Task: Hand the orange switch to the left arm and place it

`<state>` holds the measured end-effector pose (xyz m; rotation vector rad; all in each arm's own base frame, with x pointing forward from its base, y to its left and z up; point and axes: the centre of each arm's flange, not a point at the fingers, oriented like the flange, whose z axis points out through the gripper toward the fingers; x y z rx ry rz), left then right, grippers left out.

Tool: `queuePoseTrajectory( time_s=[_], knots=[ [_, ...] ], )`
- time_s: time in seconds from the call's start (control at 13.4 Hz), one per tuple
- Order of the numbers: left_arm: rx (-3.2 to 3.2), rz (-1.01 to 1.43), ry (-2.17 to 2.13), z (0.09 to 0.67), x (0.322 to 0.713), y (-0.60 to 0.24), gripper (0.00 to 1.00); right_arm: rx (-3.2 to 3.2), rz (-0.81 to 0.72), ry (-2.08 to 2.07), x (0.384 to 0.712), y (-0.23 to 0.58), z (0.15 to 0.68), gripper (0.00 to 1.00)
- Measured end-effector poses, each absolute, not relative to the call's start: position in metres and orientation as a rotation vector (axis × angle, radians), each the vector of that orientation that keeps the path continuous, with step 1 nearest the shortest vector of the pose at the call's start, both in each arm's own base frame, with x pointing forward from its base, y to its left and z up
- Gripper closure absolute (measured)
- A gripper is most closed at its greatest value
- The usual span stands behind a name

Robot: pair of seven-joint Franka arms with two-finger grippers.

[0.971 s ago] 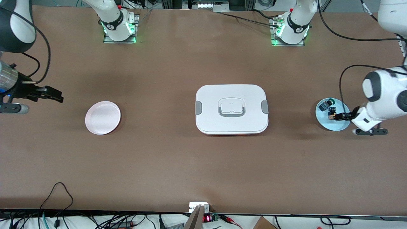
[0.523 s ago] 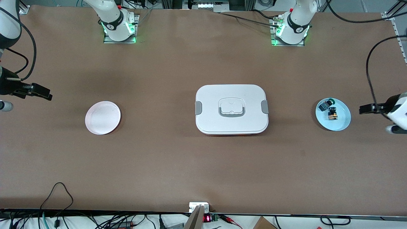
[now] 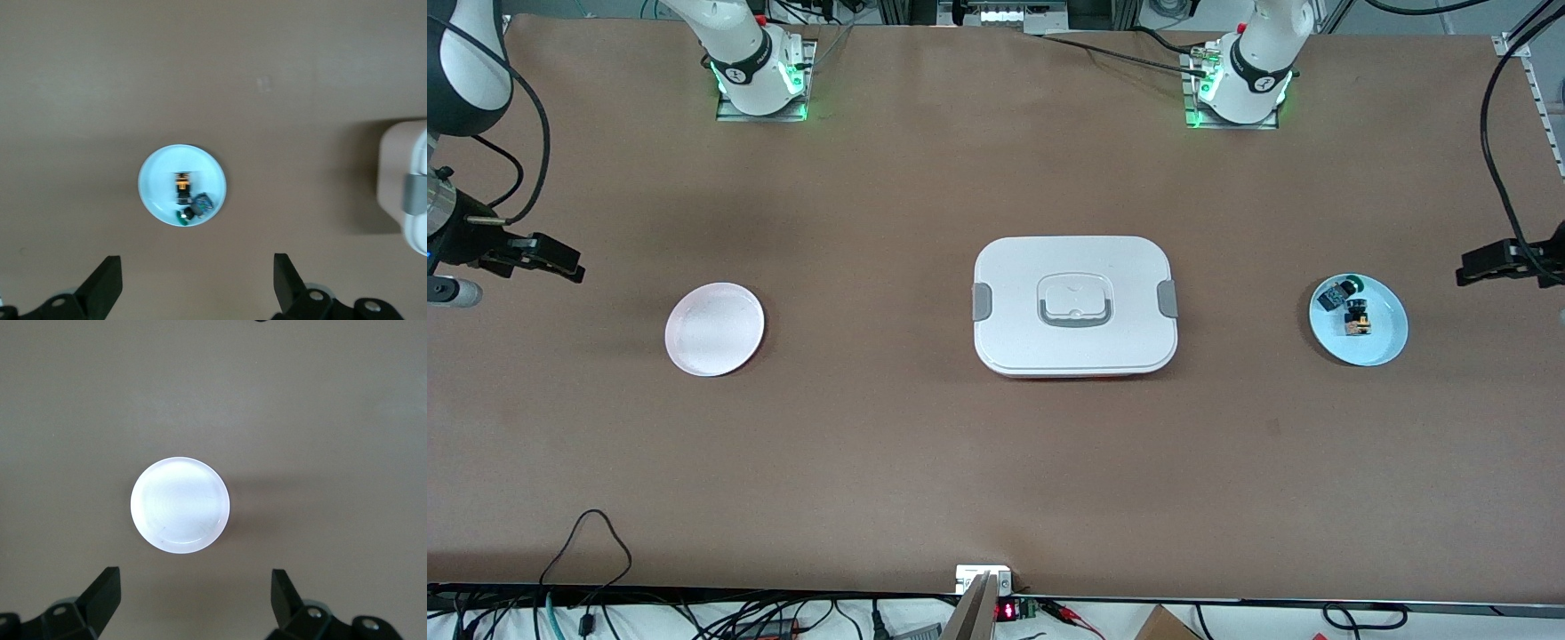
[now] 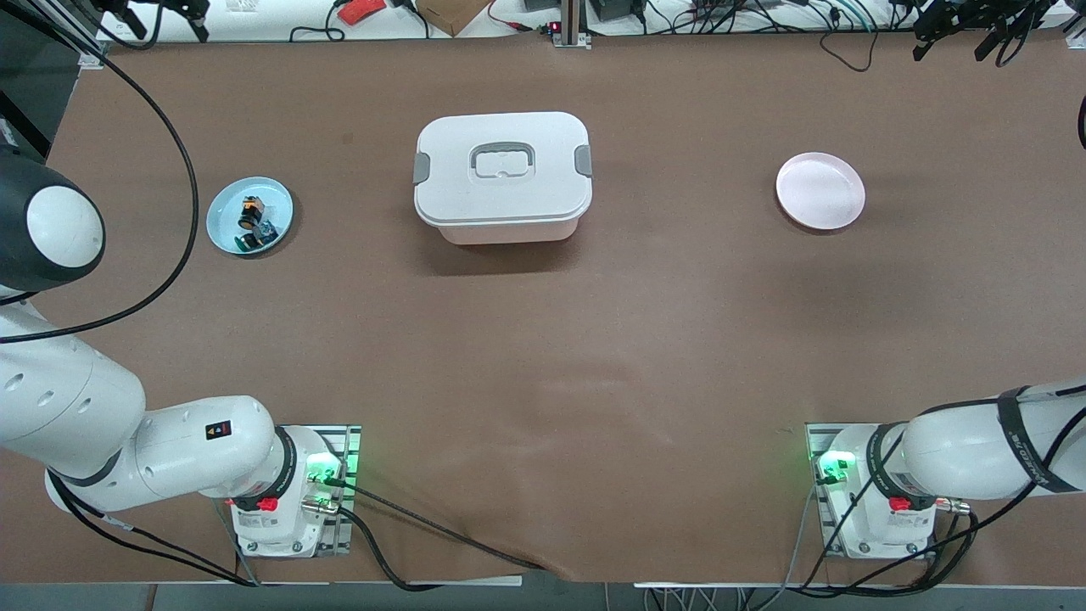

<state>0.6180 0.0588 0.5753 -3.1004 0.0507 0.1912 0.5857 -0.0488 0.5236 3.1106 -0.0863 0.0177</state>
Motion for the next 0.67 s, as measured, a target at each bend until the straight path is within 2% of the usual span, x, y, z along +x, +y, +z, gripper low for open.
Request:
queuePoseTrajectory(
  time_s=[0.37,0.67],
  knots=[
    [-3.115,0.172,0.0,0.609,0.596,0.008,0.0,3.115,0.042,-0.084,0.577,-0.047,0.556,0.0],
    [-3.114,0.132,-0.073,0.596,0.571,-0.001,0.0,3.116,0.051,-0.054,0.579,-0.037,0.559,0.0]
  ],
)
